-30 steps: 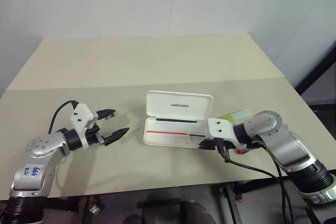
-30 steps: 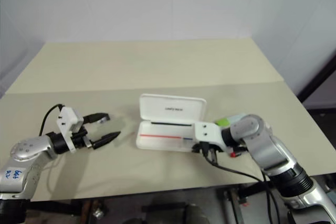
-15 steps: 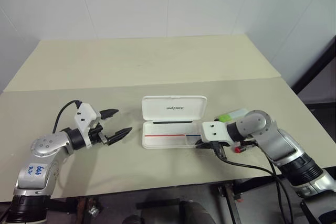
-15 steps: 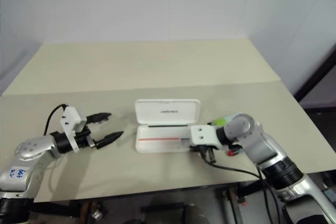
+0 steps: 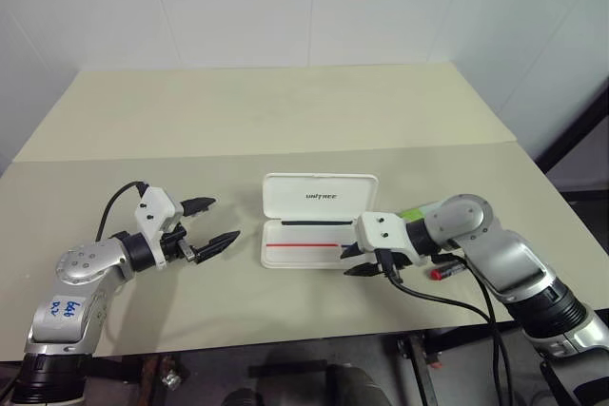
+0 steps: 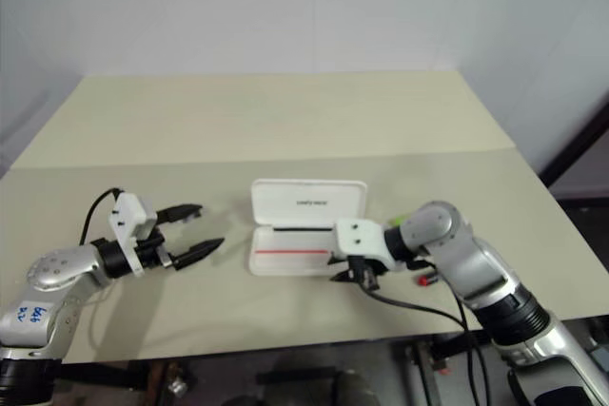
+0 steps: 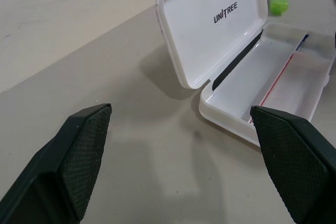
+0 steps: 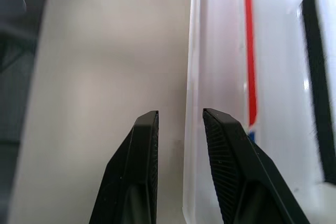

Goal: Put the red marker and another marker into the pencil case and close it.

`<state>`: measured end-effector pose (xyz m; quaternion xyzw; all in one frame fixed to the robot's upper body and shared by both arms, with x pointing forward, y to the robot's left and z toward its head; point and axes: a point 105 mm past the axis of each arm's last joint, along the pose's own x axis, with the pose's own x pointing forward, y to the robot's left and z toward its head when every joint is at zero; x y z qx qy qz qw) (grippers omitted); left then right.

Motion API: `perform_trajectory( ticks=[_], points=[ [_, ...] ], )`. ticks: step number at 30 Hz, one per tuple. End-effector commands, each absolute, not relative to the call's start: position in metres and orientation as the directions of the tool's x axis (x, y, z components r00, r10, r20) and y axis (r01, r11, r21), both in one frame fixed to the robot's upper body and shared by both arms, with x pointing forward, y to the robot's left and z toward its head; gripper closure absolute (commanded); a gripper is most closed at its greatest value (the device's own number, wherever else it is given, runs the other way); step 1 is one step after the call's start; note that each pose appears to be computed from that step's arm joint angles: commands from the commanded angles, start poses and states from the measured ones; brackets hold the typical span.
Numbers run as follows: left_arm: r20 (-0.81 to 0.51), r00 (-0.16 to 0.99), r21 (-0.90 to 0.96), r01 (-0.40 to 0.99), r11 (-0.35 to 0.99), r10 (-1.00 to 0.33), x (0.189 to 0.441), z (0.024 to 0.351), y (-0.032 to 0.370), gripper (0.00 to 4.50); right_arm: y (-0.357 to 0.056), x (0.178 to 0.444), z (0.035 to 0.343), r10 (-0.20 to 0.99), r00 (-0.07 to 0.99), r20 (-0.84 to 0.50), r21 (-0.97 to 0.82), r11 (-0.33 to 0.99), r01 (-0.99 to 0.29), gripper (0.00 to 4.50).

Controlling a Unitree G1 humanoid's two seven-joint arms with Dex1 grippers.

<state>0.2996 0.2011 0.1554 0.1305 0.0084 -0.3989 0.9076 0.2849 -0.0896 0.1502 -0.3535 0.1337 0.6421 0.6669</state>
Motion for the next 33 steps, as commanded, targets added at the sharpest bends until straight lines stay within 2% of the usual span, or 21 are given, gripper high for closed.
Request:
perform_trajectory(
  ticks=[1, 4, 7, 14, 20, 26, 33],
  points=[
    [-0.09, 0.665, 0.262, 0.734, 0.627, -0.741, 0.295, 0.166, 0.197, 0.0, -0.097, 0.284, 0.18, 0.798, 0.195, -0.57, -0.379, -0.045, -0.924, 2.11],
    [-0.092, 0.649, 0.266, 0.747, 0.609, -0.755, 0.293, 0.166, 0.194, 0.0, -0.116, 0.282, 0.187, 0.804, 0.209, -0.557, -0.395, -0.035, -0.918, 1.03],
    [-0.095, 0.626, 0.265, 0.765, 0.587, -0.774, 0.29, 0.165, 0.19, 0.0, -0.142, 0.287, 0.185, 0.782, 0.266, -0.563, -0.424, 0.002, -0.906, 0.01],
    [-0.173, 0.482, 0.285, 0.859, 0.425, -0.859, 0.278, 0.158, 0.173, 0.0, -0.213, 0.277, 0.152, 0.681, 0.221, -0.698, -0.348, -0.053, -0.936, 0.01],
    [-0.225, 0.372, 0.337, 0.897, 0.286, -0.901, 0.272, 0.165, 0.16, 0.0, -0.255, 0.29, 0.136, 0.598, 0.243, -0.764, -0.347, -0.064, -0.936, 0.01],
    [-0.207, 0.311, 0.368, 0.903, 0.22, -0.928, 0.27, 0.179, 0.142, 0.0, -0.277, 0.307, 0.126, 0.541, 0.278, -0.794, -0.359, -0.048, -0.932, 0.01],
    [-0.22, 0.321, 0.381, 0.898, 0.222, -0.921, 0.271, 0.183, 0.145, 0.0, -0.281, 0.315, 0.11, 0.514, 0.25, -0.82, -0.327, -0.062, -0.943, 0.01]
  ],
)
